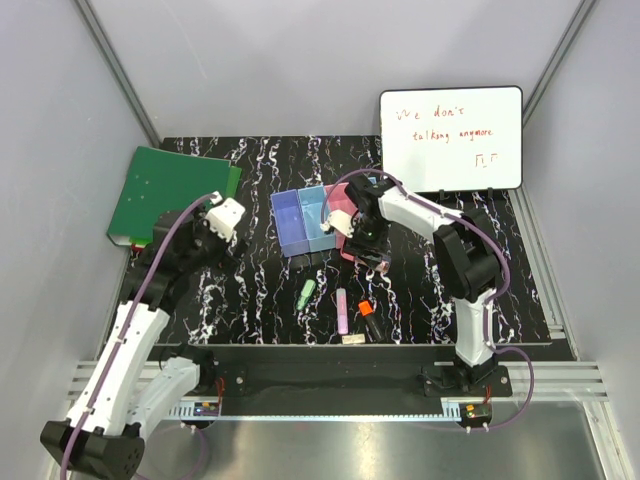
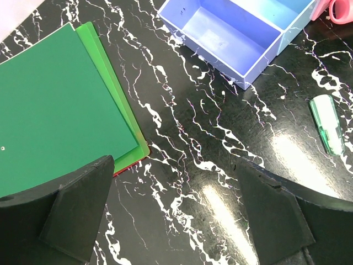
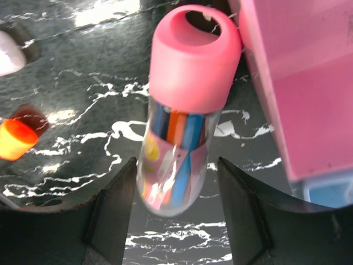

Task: Sort the stationery into containers
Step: Pick up the stationery from the center of the board.

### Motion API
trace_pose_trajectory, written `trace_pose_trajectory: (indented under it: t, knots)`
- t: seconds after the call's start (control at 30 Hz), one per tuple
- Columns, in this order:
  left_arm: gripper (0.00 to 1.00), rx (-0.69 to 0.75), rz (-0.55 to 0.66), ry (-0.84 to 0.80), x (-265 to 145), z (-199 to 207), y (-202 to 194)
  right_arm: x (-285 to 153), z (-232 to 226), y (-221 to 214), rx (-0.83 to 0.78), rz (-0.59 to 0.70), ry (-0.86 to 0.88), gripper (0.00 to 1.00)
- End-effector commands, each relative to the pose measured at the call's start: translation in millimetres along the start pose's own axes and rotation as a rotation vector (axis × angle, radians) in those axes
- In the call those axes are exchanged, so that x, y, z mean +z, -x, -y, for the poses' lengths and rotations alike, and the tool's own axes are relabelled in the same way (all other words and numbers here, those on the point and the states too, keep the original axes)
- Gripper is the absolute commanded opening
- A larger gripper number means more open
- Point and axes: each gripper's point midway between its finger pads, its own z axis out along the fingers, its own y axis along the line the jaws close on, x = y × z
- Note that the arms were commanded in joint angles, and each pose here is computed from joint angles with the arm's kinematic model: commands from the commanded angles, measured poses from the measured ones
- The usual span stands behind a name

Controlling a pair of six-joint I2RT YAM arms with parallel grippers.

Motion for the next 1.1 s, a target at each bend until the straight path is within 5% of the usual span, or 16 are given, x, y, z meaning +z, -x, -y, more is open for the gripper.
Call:
trace_pose_trajectory:
  t: [0.0,0.27,0.4,1.07]
  knots:
    - [0.99,0.004,0.092,0.005,0.7,-8.1,31.3,8.5,6.2,-1.3,0.006,-0.002,-0.017,0.65]
    - [0.99,-0.048,0.091,-0.047,17.4,-1.3,34.3,15.8,0.3,-12.6,0.019,-0.026,-0.02,0.42]
    - [0.99,-0.06,0.106,-0.058,21.6,-1.9,42.1,14.3,-1.0,-16.1,0.024,-0.027,-0.034,0.0]
    - [0.99,-0.26,0.176,-0.275,37.1,27.7,80.7,-108.6,7.3,26.7,0.032,0.307,-0.367,0.0]
